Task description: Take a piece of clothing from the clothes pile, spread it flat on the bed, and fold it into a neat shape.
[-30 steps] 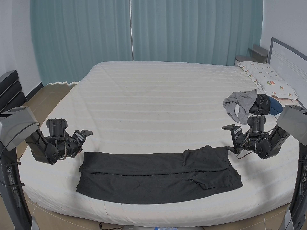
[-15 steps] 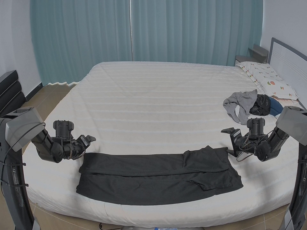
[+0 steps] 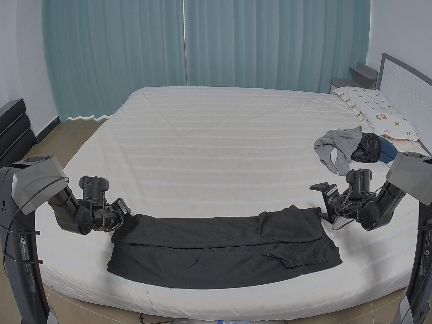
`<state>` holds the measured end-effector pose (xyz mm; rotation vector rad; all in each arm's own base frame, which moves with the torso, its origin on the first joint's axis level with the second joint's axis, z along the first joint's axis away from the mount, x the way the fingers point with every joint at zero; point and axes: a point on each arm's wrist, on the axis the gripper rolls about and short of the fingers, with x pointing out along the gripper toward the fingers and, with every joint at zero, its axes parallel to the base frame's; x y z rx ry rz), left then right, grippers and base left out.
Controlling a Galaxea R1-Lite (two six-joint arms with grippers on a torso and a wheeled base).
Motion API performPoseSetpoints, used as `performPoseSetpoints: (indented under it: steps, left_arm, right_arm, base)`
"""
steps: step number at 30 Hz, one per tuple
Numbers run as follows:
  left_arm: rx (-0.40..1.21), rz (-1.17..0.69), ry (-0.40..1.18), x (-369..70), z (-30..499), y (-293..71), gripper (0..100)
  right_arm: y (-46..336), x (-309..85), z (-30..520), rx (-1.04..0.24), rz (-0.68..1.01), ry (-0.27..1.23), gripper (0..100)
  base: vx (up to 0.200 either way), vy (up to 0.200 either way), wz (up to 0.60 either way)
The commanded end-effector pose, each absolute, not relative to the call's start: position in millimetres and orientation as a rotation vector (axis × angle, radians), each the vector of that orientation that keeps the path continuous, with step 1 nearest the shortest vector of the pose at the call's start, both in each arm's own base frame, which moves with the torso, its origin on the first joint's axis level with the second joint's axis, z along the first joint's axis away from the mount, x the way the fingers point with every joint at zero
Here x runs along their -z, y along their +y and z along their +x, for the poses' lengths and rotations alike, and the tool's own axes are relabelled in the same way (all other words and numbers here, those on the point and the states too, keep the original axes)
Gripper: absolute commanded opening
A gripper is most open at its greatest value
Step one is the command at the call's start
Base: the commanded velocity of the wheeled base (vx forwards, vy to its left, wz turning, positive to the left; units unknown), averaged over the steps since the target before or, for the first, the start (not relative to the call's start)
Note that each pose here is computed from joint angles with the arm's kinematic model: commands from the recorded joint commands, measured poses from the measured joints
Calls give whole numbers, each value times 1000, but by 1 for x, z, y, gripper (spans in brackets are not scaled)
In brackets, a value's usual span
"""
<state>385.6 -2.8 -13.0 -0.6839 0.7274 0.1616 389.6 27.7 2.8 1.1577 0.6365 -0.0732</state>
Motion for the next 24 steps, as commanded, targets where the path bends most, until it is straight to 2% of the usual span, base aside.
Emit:
performPoseSetpoints:
  steps: [1,24]
  left_arm:
    - [-189,-683,712,13,387,1,0]
    - [-214,-682,713,16,386,5,0]
  right_arm:
    - [28,-1,389,74,1150,639,100]
    - [18,22,391,69,979,659,100]
  base:
    - [0,0,0]
    - [0,0,0]
